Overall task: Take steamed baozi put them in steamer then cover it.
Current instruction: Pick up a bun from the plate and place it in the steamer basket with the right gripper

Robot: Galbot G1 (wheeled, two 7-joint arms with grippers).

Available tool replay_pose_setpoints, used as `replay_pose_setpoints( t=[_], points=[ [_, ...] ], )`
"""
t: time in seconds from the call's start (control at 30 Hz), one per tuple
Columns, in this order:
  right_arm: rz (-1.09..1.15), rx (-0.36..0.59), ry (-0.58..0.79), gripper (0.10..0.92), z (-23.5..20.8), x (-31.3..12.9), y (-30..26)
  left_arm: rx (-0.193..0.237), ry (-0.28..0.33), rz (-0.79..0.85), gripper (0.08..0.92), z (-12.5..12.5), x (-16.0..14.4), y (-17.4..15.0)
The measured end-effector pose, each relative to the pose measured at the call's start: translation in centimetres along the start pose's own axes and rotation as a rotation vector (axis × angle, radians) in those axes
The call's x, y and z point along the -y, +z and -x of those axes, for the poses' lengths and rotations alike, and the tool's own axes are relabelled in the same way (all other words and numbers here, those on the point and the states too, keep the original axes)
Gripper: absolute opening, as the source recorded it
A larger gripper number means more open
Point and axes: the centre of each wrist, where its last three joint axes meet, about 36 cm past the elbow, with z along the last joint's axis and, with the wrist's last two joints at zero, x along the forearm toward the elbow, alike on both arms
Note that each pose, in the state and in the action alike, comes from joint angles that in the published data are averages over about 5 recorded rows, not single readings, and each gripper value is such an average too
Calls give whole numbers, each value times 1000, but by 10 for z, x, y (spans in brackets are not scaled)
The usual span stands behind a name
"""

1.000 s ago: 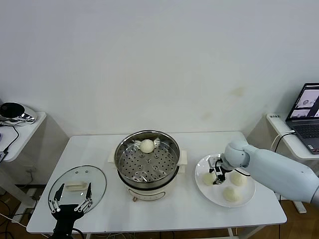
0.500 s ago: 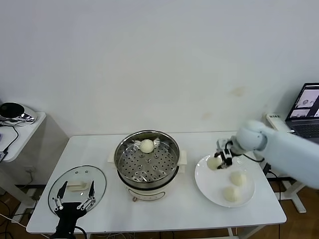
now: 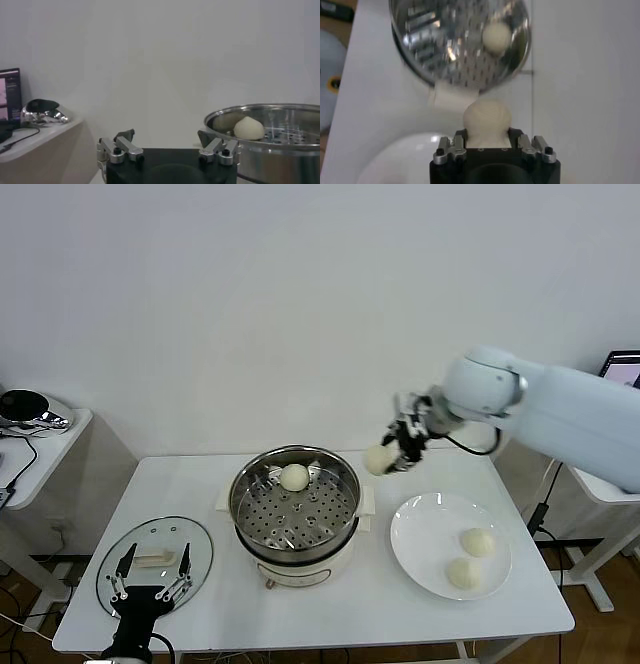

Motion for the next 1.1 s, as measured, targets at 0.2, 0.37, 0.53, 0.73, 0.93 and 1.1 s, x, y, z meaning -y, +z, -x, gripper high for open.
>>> replay_pose_setpoints(
  t=[0.2,0.37,0.53,0.73,0.93,1.1],
  points=[
    [-7,15,-27,535,40,9,-54,5,-8,1,823,0,-2,-3],
    [-9,8,-54,535,80,12,-88,5,-15,0,823,0,-3,-2],
    [-12,-10,-78,535,117,7,-112,2,-20,-5,823,-1,-3,-2],
    [-9,-25,-90,535,149,1,-128,2,-22,-8,823,-3,-2,-2],
    [-5,-33,-97,535,172,-4,-140,4,-23,-11,823,-2,-1,-1],
    [-1,-39,-100,550,184,-6,-146,4,-23,-12,823,-2,-1,-1]
  ],
)
